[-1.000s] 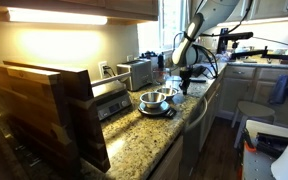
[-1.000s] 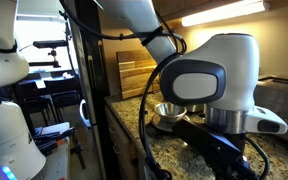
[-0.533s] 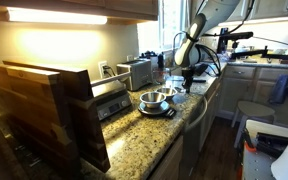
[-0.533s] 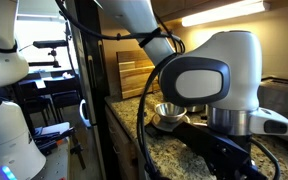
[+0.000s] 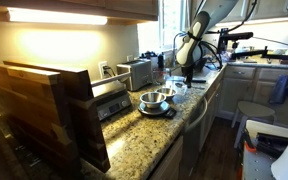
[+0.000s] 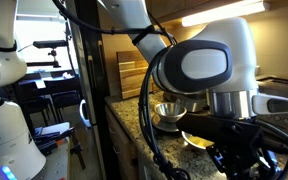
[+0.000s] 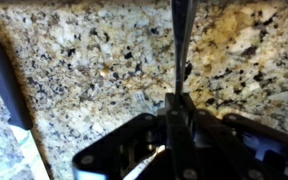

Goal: Use the spoon to move the contents in the silver bowl into the other bowl

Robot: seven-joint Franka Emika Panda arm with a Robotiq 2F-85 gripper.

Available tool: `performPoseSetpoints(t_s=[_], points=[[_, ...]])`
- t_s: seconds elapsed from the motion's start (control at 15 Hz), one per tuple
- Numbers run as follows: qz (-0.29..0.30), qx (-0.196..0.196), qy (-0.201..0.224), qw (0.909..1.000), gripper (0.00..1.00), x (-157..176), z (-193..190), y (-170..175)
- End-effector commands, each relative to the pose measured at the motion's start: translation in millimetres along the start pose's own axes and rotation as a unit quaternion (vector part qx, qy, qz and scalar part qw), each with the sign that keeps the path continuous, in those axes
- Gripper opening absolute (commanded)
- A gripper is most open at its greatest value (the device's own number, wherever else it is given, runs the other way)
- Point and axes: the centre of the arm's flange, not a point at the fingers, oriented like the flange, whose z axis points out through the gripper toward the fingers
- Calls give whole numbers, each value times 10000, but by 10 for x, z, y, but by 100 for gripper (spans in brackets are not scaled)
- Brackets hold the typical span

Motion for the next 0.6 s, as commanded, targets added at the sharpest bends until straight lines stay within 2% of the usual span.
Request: performPoseSetpoints(t_s=[0.0,0.53], points=[[-91,-433,-164,9989,7,-53,-275,-103],[-503,-958,-116,9941,7,146,-524,-387]])
